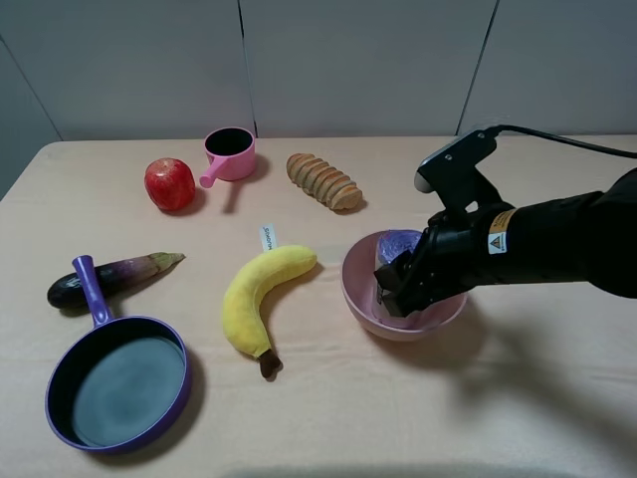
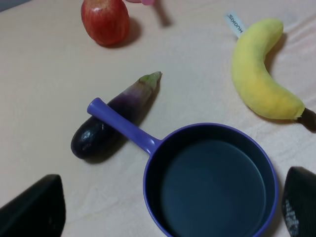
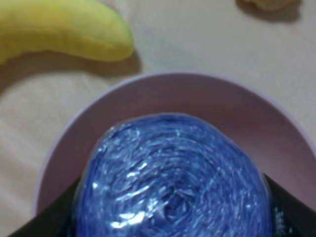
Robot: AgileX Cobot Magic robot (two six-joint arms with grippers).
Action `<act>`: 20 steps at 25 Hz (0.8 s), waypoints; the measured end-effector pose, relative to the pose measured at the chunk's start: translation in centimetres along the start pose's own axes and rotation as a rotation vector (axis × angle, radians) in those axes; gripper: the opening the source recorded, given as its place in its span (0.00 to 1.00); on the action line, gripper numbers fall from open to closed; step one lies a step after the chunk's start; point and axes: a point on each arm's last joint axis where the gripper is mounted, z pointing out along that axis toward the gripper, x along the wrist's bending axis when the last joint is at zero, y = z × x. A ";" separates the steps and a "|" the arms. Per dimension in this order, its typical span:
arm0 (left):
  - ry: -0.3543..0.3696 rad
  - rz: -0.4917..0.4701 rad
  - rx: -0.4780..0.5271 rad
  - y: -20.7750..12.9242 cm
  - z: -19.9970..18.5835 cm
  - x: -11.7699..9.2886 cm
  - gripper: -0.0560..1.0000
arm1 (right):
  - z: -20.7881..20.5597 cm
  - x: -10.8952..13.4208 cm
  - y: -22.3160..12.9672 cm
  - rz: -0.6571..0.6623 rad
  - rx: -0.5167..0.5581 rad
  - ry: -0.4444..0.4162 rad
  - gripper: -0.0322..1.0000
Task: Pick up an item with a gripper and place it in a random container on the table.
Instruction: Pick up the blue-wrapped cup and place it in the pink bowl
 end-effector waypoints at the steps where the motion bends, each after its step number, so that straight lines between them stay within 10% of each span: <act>1: 0.000 0.000 0.000 0.0 0.0 0.0 0.89 | 0.2 0.0 -0.1 0.000 0.007 0.000 0.47; 20: 0.000 0.000 0.000 0.0 0.0 0.0 0.89 | 0.8 0.0 -0.3 0.038 0.000 -0.004 0.47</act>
